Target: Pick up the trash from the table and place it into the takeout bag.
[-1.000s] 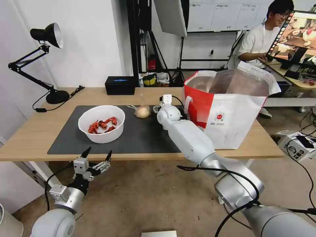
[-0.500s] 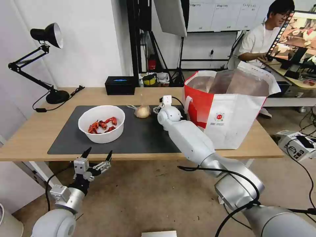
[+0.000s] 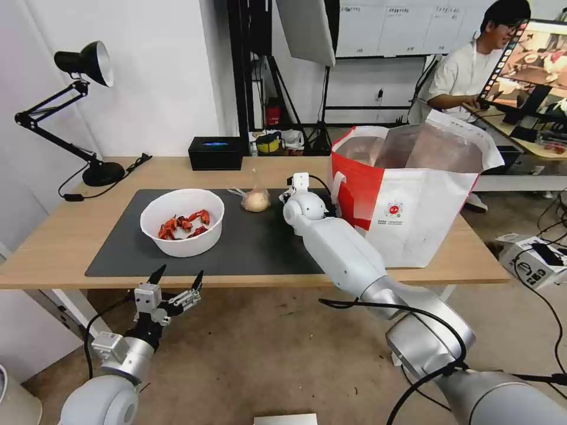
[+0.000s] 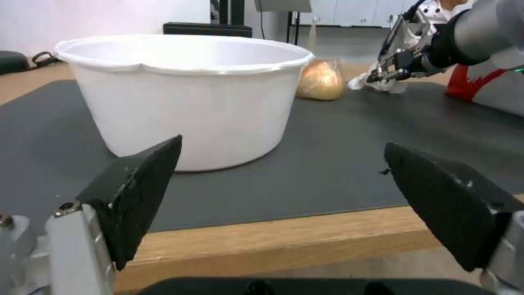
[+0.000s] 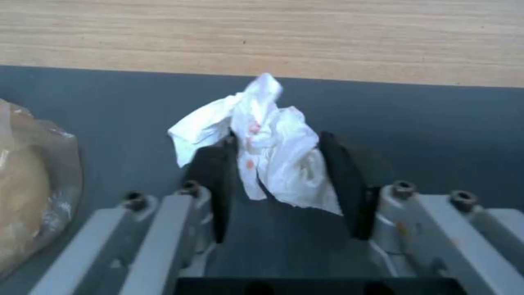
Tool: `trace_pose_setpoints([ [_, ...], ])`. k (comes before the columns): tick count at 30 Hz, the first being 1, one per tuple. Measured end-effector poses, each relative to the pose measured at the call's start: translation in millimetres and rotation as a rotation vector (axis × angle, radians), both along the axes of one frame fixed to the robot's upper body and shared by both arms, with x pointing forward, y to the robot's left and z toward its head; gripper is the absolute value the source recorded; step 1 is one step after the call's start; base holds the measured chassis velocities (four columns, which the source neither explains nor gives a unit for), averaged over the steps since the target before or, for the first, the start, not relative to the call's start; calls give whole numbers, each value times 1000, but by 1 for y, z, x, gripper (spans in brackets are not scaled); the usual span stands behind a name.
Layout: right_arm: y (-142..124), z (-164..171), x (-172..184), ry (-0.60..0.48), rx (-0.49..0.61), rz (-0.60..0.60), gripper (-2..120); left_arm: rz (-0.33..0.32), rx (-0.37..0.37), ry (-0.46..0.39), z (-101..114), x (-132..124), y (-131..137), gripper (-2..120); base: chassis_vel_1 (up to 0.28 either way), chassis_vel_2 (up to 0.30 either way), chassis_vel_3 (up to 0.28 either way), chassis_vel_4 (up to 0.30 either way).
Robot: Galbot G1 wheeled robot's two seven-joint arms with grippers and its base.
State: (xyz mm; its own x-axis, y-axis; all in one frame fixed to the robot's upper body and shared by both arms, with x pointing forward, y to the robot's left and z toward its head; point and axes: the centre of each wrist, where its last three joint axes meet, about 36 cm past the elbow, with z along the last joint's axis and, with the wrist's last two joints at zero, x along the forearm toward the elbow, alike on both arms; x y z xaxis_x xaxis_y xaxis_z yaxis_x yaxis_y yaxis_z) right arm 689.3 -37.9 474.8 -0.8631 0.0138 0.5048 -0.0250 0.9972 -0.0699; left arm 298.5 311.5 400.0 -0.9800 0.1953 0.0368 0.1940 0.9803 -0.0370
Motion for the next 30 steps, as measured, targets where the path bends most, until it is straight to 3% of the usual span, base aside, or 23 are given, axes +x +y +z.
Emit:
trace_pose_setpoints([
  [12, 3, 0, -1, 3, 7, 3, 0, 2, -3, -1, -1, -1, -1, 100, 0, 0, 0, 0],
  [30, 2, 5, -7, -12, 18, 3, 0, 8, 1, -12, 3, -2, 1, 100, 0, 0, 0, 0],
])
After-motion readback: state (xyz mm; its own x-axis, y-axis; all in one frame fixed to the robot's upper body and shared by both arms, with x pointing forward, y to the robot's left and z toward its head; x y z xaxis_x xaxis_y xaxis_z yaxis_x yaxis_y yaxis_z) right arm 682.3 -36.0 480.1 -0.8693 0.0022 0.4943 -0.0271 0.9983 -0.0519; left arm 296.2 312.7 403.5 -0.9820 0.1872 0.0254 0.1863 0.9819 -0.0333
